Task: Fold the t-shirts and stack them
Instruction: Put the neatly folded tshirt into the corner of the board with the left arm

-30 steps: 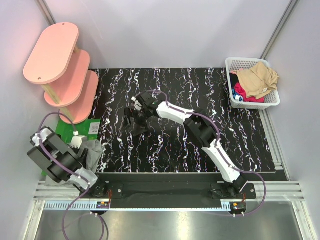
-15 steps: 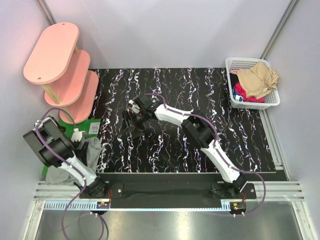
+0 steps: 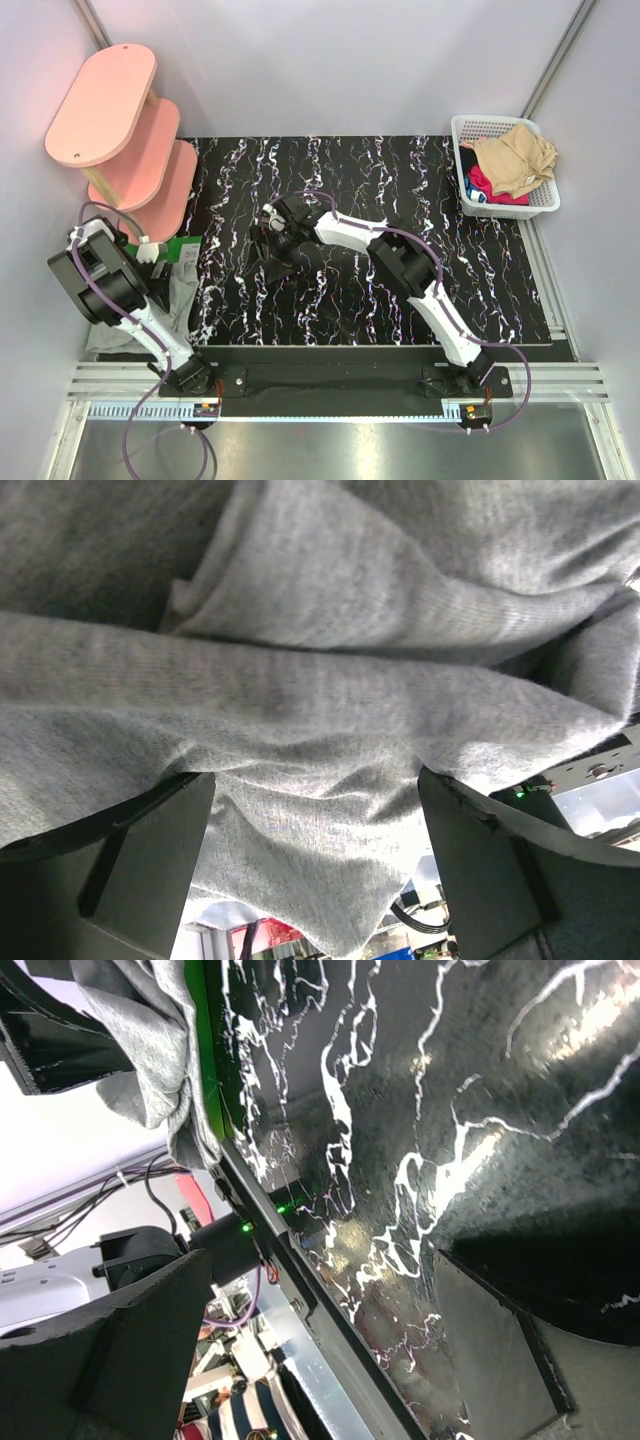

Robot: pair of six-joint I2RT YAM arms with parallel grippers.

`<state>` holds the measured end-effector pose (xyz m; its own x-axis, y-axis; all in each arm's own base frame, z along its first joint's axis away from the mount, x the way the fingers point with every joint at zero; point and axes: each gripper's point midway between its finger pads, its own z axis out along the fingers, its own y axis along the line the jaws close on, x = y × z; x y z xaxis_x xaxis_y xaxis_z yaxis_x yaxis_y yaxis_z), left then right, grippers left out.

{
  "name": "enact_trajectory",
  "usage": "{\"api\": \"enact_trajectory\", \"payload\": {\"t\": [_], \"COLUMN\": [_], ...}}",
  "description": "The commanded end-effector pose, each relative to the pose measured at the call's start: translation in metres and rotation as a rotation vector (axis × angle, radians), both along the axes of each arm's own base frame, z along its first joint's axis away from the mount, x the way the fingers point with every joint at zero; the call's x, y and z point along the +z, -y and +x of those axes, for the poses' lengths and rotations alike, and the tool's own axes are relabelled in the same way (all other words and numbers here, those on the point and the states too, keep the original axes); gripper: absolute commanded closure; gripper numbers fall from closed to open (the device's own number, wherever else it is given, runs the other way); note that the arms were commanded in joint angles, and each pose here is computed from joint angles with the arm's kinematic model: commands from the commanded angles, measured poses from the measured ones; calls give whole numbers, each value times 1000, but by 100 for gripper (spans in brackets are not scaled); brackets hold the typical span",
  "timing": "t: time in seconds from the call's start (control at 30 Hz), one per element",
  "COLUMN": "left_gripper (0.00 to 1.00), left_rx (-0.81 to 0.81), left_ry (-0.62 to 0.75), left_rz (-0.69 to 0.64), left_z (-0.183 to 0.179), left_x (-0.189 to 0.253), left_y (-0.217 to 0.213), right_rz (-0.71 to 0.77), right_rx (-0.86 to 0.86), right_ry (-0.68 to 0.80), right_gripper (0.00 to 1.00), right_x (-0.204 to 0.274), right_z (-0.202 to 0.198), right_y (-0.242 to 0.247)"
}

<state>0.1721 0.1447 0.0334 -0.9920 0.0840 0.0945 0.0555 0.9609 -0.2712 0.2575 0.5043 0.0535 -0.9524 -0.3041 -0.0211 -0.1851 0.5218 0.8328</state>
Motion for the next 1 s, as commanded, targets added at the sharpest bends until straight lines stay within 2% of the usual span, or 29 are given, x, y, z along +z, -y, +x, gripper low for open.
{"api": "enact_trajectory", "payload": {"t": [0.0,0.2,0.33,0.4,0.47,0.5,0.57,0.63,0.67,0.7,0.77,0.8,0.83,0.9,0.93,0.97], "left_gripper": [9,8,1,1,1,1,1,1,1,1,1,1,1,1,1,1], "left_rx": [-29,-48,-95,-116,-132,-135,-164,-173,-192,-193,-253,-220,-262,-245,-299,-273], "left_ry": [260,269,336,426,518,558,692,799,847,884,926,908,899,868,874,881], "left_rz": [44,43,53,107,125,132,130,95,80,7,-59,-84,-112,-122,-142,-123], "left_z": [64,52,34,33,29,28,30,36,38,39,48,51,56,71,75,85], "left_x": [9,16,52,85,119,138,172,199,211,218,229,230,232,235,241,243], "left_y": [-10,-1,13,15,28,33,51,70,82,100,126,136,153,165,184,187], "right_rz": [72,73,53,33,-56,-136,-261,-400,-416,-446,-459,-468,-431,-465,-462,-490], "right_rx": [-20,-34,-50,-69,-104,-116,-184,-229,-253,-263,-353,-376,-407,-479,-516,-526], "right_ry": [89,114,157,245,358,380,552,654,703,704,714,691,677,644,671,677], "right_gripper": [0,0,0,0,0,0,0,0,0,0,0,0,0,0,0,0], "right_x": [48,61,68,79,84,80,90,95,111,111,132,130,144,143,157,156], "right_z": [6,6,2,8,21,22,48,62,70,71,87,88,86,94,93,90], "right_y": [-4,7,19,26,44,58,83,113,127,140,173,187,197,233,245,255]}}
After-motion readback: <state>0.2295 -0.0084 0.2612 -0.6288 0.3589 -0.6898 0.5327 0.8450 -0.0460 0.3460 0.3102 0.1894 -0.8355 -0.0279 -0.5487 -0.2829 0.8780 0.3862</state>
